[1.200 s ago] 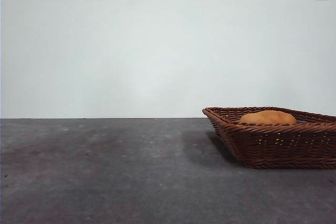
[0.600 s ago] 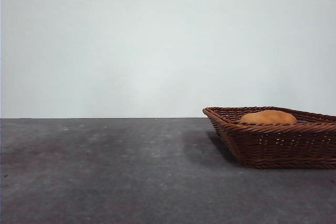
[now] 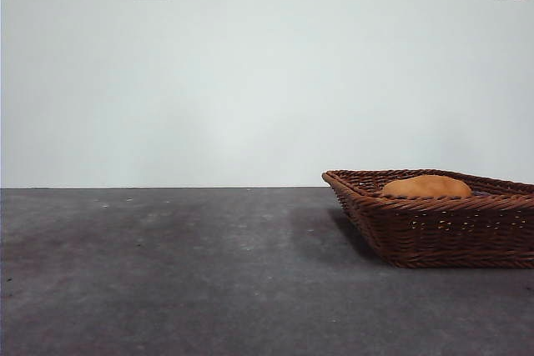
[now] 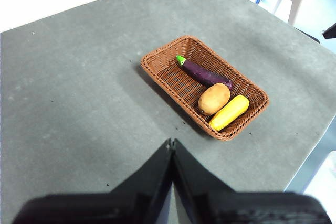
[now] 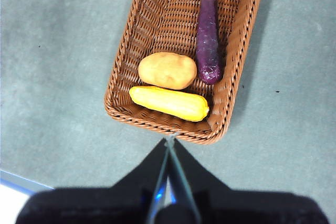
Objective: Help me put the vegetables on the table into the basket
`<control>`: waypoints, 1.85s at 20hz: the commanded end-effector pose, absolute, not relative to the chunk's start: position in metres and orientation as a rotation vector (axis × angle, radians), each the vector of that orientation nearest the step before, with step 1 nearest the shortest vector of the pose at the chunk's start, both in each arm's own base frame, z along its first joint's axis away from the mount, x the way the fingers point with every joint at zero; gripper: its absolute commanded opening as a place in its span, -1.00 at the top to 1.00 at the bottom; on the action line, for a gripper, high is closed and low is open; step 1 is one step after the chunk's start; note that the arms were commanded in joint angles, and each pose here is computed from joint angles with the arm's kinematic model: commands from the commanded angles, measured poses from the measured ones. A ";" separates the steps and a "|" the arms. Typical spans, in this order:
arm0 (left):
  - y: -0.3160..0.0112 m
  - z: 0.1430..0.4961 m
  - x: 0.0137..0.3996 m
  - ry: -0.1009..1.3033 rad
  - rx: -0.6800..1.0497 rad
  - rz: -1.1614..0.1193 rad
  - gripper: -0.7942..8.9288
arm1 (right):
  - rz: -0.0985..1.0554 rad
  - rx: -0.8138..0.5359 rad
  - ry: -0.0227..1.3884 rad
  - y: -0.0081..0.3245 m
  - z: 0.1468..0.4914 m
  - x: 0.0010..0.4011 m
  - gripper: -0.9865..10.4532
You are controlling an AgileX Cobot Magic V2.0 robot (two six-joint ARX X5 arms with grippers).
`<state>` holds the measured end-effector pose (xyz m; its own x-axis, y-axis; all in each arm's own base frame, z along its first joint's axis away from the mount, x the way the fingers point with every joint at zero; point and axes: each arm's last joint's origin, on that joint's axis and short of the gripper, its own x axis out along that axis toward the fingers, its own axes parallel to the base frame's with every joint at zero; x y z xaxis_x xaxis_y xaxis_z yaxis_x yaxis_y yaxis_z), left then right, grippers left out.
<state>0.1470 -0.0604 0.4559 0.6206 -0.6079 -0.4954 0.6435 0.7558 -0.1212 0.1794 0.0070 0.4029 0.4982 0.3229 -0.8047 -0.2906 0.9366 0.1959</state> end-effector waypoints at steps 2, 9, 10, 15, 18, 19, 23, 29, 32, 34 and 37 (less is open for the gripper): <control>-0.061 0.455 0.149 0.522 0.110 -0.725 0.85 | 0.371 0.035 1.007 0.007 0.401 0.179 0.83; -0.031 0.476 0.141 0.230 0.288 -0.469 0.85 | 0.371 0.034 1.007 0.007 0.401 0.179 0.83; -0.027 0.476 0.134 0.168 0.295 -0.465 0.85 | 0.371 0.034 1.007 0.007 0.401 0.179 0.83; -0.009 0.424 0.118 -0.011 0.314 -0.316 0.85 | 0.371 0.035 1.007 0.007 0.401 0.179 0.83; -0.005 0.364 0.115 -0.028 0.312 -0.276 0.85 | 0.371 0.035 1.007 0.007 0.401 0.179 0.83; -0.004 0.346 0.114 -0.023 0.304 -0.273 0.85 | 0.371 0.035 1.007 0.007 0.401 0.179 0.83; -0.002 0.266 0.111 0.026 0.207 -0.186 0.85 | 0.371 0.034 1.007 0.007 0.401 0.179 0.83; 0.000 0.191 0.104 0.079 0.090 -0.111 0.85 | 0.371 0.034 1.007 0.007 0.401 0.179 0.83; 0.001 0.170 0.103 0.104 0.046 -0.086 0.84 | 0.371 0.034 1.007 0.007 0.401 0.179 0.83; 0.001 0.160 0.102 0.113 0.020 -0.084 0.85 | 0.371 0.035 1.007 0.007 0.401 0.179 0.83; 0.001 0.150 0.099 0.175 -0.015 -0.083 0.85 | 0.371 0.035 1.007 0.007 0.401 0.179 0.83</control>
